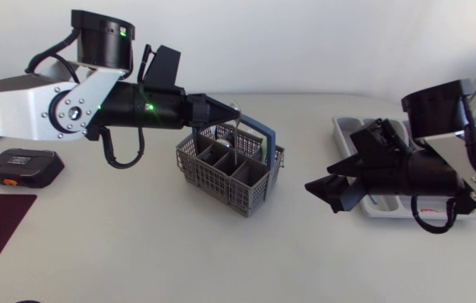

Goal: Unload the cutlery basket into the drawer organizer.

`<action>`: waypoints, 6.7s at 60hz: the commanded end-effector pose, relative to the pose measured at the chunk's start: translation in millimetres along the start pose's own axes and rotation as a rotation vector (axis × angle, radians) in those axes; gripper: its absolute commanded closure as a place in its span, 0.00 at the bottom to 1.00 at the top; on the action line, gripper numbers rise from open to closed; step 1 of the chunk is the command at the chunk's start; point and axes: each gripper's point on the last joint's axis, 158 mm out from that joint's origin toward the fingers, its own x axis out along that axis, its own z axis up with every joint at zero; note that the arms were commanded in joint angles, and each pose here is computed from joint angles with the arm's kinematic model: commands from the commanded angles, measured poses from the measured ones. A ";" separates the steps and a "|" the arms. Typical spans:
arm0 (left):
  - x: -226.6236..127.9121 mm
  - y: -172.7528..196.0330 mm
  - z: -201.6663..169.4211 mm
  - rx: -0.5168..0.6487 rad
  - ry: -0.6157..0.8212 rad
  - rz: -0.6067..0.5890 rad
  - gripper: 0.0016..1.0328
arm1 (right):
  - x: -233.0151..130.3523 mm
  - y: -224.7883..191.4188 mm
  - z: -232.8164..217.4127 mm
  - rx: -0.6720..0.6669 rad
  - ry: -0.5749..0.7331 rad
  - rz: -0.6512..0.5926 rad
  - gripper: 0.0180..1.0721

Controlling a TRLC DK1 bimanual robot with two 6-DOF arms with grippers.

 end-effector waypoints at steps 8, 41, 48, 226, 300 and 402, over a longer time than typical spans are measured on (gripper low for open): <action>0.2 -41.9 16.9 0.034 -0.012 -0.078 0.97 | -17.7 25.3 19.0 -0.068 -0.086 0.034 0.15; 28.0 -88.0 -12.0 0.040 0.091 -0.233 0.97 | -26.9 64.3 67.2 -0.119 -0.202 0.106 0.33; 30.7 -92.0 -15.0 0.045 0.099 -0.243 0.97 | -25.2 67.4 70.3 -0.119 -0.204 0.113 0.36; -39.0 60.9 42.6 0.152 -0.025 0.446 0.36 | -28.3 -75.6 -4.7 -0.289 -0.040 -0.068 0.94; -34.1 89.3 -15.9 0.242 0.151 0.553 0.25 | -59.6 -286.0 -232.7 -0.601 0.622 0.110 0.94; -48.5 204.6 -146.7 0.120 0.417 0.626 0.97 | 152.8 -91.2 58.2 -0.162 0.037 0.020 0.95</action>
